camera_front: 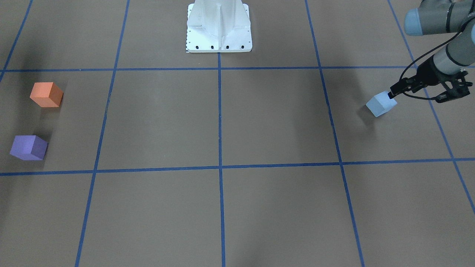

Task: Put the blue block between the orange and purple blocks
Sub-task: 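Lower the left gripper onto the light blue cube and grasp it, then carry the light blue cube with the left gripper toward the table center, then release the light blue cube and lift the left gripper away while the right arm approaches, then lower the right gripper onto the light blue cube and grasp it, then carry the light blue cube with the right gripper toward the purple cube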

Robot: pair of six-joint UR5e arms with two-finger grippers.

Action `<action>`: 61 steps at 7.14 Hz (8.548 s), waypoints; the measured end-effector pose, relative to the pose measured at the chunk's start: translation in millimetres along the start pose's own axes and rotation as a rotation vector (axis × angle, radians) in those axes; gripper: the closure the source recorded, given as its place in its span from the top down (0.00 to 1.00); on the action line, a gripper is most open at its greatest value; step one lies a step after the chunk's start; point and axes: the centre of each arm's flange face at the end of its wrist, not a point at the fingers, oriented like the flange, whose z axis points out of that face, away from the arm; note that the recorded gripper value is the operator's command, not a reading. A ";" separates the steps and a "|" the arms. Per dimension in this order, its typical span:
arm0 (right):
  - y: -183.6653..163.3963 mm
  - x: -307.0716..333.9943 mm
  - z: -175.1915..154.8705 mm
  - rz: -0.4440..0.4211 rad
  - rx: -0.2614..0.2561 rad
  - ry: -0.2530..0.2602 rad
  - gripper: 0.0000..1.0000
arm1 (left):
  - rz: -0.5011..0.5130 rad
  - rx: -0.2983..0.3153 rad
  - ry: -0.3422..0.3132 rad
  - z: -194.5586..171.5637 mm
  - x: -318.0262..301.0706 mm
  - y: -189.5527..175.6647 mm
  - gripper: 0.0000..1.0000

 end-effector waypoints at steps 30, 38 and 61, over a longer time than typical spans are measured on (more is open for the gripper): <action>-4.0 -53.7 29.3 -0.179 -0.034 -0.155 1.00 | 0.341 0.228 0.024 111.9 726.0 233.6 1.00; -50.1 -391.0 94.6 0.104 0.048 -0.133 0.99 | 0.316 0.197 0.011 -64.4 443.7 78.1 1.00; 12.2 -183.6 118.7 0.178 0.077 0.081 0.00 | 0.297 0.156 0.014 -78.3 314.4 1.3 1.00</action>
